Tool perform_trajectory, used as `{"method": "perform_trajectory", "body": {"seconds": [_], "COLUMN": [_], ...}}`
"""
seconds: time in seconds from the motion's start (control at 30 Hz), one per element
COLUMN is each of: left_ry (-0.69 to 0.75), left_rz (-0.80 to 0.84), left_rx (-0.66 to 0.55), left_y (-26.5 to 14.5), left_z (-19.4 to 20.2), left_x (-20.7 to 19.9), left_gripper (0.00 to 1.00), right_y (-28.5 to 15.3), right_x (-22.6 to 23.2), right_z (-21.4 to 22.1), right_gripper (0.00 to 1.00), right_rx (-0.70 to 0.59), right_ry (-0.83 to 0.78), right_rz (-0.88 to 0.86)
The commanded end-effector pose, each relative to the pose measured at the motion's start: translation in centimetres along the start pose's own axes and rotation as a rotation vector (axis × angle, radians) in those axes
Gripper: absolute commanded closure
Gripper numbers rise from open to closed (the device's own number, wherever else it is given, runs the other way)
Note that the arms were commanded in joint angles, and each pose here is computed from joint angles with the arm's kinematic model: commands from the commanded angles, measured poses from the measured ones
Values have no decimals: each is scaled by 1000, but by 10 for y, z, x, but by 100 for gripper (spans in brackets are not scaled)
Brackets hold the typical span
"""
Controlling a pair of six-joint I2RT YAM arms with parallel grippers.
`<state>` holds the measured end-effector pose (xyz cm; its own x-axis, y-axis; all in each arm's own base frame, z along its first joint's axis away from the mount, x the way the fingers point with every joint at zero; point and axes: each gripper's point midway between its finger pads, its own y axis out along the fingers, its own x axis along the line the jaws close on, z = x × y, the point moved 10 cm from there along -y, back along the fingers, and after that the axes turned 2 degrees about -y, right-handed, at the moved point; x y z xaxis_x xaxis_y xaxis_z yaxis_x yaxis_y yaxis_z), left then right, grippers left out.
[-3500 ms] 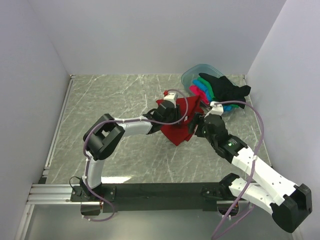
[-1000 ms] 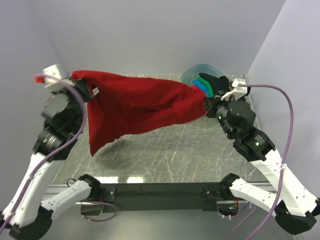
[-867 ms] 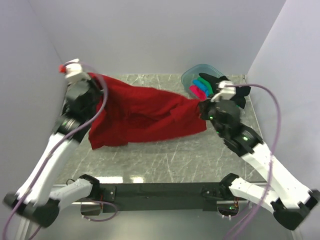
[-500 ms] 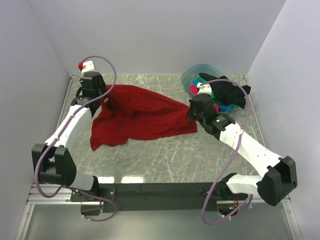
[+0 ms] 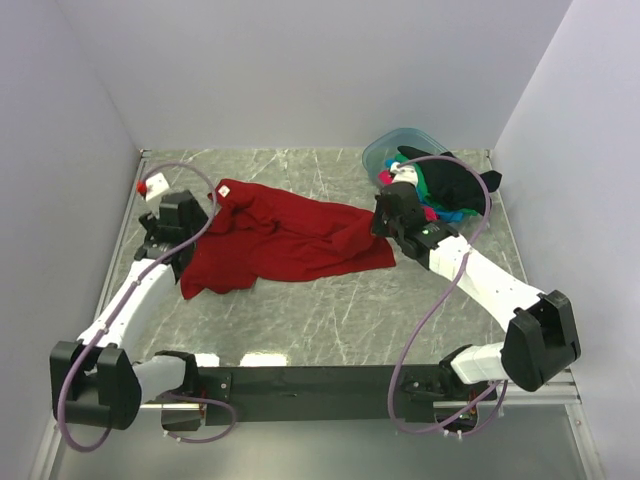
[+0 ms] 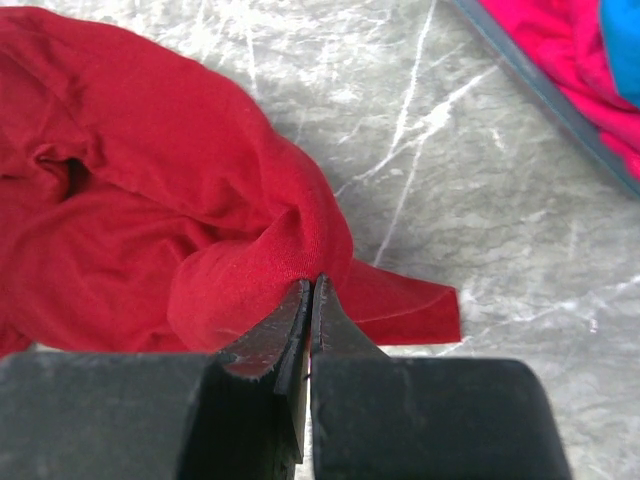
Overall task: Fold and stack the t-shirts
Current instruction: Locate the corner of the tshirt
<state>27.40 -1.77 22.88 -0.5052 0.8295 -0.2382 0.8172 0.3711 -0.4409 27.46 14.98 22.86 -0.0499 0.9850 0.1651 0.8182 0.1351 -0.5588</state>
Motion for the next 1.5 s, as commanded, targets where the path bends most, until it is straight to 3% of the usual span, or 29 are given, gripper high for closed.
{"method": "perform_trajectory", "body": {"seconds": [0.0,0.43,0.9,1.0,1.37,1.4,1.47], "left_ry": [-46,-199,-316,-310,-292,-282,-278], "left_rz": [-118,-257,-299,-314,-309,-302,-280], "left_rx": [101,303,356,369,389,400,421], "left_y": [7,2,-10,-8,-2,-2,0], "left_z": [31,86,117,121,124,126,129], "left_x": [24,59,74,75,76,76,75], "left_gripper": [22,22,28,33,68,73,96], "right_y": [3,-1,-2,-3,-2,-1,-1], "right_x": [3,-12,-26,-31,-40,-41,-41], "right_z": [-16,-4,1,0,2,2,2], "right_gripper": [100,100,100,100,100,100,100], "right_rx": [-60,-53,-47,-55,-52,-49,-48], "right_ry": [53,106,128,143,159,159,160], "right_rz": [-51,-144,-158,-155,-163,-164,-162]}}
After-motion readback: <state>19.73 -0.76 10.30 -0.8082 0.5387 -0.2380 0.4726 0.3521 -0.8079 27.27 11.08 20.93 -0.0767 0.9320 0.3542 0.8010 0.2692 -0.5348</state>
